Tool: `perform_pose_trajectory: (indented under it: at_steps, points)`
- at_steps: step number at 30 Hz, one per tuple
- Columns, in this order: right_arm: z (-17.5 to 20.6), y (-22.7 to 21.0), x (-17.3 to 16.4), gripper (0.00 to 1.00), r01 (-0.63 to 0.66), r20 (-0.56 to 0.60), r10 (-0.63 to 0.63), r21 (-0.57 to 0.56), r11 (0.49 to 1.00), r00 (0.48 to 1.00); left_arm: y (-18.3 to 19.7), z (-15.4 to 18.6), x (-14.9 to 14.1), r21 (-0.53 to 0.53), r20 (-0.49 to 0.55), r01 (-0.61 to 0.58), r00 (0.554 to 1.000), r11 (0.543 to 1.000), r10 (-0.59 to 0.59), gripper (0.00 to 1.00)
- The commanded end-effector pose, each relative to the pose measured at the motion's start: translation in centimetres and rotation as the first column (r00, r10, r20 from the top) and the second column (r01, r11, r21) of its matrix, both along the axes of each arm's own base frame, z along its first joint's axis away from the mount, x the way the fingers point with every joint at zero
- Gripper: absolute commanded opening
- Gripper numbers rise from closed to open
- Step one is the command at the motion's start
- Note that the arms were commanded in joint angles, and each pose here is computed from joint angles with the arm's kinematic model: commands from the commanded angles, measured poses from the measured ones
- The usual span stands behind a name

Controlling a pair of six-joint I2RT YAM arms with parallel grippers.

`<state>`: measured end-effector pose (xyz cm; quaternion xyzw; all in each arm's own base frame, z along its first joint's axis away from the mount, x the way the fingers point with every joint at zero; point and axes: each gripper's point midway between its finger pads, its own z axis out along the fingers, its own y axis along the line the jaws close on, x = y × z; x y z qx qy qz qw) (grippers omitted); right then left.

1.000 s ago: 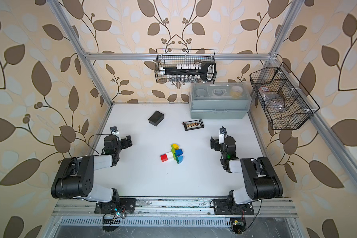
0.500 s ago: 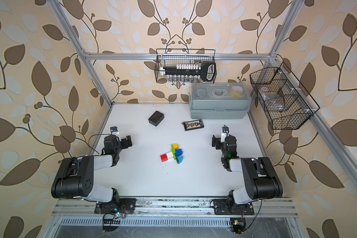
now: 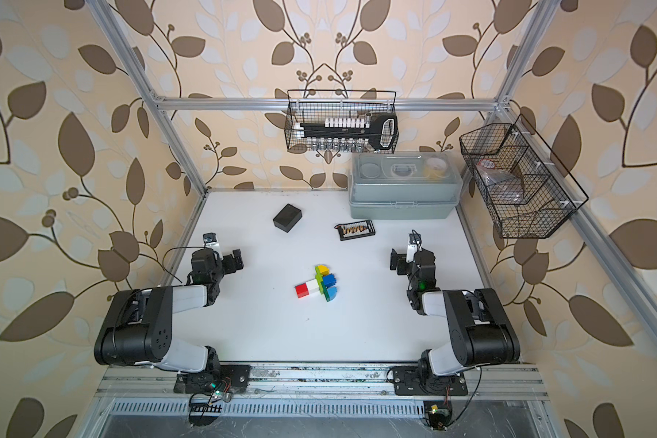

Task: Assemble a fork with lego
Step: Reset both arms

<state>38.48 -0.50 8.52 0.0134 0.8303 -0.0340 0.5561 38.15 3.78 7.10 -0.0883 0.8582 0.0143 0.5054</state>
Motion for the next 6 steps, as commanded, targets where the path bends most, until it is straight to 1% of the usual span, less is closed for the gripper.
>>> perform_pose_trajectory:
  at_steps: [1,6]
  points:
    - [0.37,-0.21,0.60,0.98,0.013,0.009,-0.013,0.008,1.000,1.000,-0.03,0.49,0.37,0.011,0.029,0.013,0.999,1.000,-0.014,0.99]
    - [0.39,-0.21,0.57,0.98,0.013,0.011,-0.013,0.009,1.000,1.000,-0.06,0.50,0.36,0.012,0.029,0.015,0.999,1.000,-0.016,0.99]
